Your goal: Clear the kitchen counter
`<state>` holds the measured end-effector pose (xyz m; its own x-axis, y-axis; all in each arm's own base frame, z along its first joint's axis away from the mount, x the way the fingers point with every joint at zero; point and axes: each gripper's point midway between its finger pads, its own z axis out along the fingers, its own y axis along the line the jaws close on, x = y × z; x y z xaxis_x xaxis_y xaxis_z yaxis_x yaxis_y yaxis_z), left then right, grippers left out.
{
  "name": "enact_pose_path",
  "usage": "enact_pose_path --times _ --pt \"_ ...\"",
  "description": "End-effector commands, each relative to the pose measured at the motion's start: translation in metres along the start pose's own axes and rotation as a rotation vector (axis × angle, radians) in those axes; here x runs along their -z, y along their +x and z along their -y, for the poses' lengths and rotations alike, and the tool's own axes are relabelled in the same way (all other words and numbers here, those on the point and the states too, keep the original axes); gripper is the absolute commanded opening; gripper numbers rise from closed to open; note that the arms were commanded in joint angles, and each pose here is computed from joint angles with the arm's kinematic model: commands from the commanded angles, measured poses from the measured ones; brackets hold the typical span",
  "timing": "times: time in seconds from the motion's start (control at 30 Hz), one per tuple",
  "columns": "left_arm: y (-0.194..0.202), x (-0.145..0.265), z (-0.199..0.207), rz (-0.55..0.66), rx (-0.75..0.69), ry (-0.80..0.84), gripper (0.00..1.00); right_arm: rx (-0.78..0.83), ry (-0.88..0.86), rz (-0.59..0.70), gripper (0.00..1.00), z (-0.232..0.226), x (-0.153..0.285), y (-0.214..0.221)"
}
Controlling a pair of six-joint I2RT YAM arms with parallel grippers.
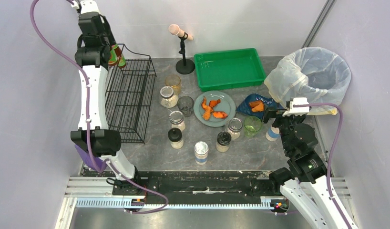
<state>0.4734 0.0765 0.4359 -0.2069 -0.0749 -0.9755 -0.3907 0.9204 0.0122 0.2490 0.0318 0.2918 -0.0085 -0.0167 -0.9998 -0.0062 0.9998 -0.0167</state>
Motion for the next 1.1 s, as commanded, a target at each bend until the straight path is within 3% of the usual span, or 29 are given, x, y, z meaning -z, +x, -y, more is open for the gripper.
enact_pose_path --times 0.0,0.5,1.07 --pt "-0.064 -0.004 -0.03 0.21 0.147 -0.055 0.02 -0.006 -0.007 0.037 0.98 -0.002 -0.002 -0.01" --pt "-0.011 -0.071 -0.036 0.173 0.138 -0.129 0.02 0.03 0.024 -0.003 0.98 0.001 -0.01 0.002" --pt "0.061 -0.106 -0.037 0.074 0.169 -0.144 0.02 0.04 0.024 -0.023 0.98 0.0 -0.013 0.01"
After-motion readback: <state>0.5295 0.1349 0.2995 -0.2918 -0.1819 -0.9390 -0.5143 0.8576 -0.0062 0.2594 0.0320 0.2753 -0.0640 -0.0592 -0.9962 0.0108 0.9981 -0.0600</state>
